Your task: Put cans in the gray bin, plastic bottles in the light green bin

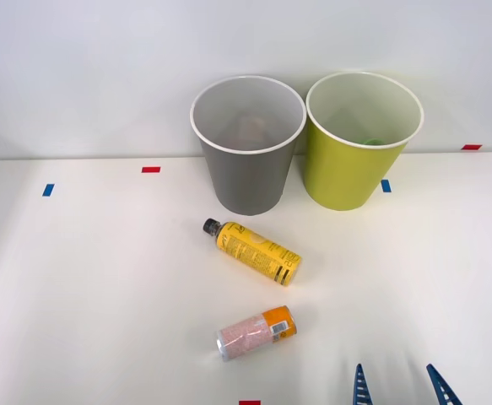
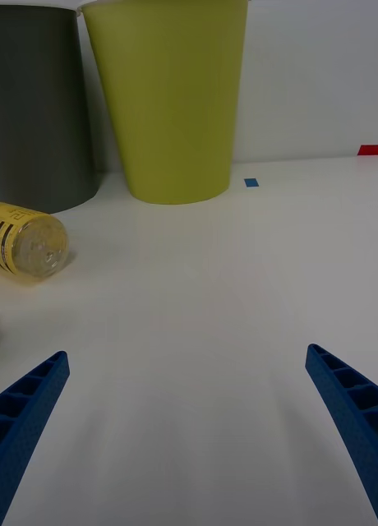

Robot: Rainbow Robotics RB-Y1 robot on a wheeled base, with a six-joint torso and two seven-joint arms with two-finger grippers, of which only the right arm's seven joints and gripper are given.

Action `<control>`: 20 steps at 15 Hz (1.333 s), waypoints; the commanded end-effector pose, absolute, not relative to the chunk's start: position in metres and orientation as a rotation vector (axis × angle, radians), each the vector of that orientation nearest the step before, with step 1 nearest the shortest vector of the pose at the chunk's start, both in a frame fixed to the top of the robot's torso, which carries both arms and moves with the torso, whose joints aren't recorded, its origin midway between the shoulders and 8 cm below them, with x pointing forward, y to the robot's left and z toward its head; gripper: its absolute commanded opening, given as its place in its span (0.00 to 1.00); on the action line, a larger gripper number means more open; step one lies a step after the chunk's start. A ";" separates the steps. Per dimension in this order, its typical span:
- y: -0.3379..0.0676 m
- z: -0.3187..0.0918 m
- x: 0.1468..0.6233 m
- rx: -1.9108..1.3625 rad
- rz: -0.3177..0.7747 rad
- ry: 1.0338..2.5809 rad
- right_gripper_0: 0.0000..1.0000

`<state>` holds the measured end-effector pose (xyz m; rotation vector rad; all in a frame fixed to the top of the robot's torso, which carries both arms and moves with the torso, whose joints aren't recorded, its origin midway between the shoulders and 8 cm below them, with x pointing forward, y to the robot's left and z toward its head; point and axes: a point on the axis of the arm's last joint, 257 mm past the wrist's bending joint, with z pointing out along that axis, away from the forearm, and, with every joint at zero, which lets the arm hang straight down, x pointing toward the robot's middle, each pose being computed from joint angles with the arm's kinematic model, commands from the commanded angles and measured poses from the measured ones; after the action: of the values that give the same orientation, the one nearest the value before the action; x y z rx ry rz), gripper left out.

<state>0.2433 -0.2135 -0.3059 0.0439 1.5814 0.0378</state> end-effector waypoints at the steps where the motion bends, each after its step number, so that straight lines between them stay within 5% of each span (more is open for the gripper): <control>1: -0.214 -0.306 0.243 0.044 0.038 1.581 1.00; 20: -0.214 -0.306 0.243 0.044 0.038 1.581 1.00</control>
<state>0.2433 -0.2135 -0.3059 0.0439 1.5814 0.0378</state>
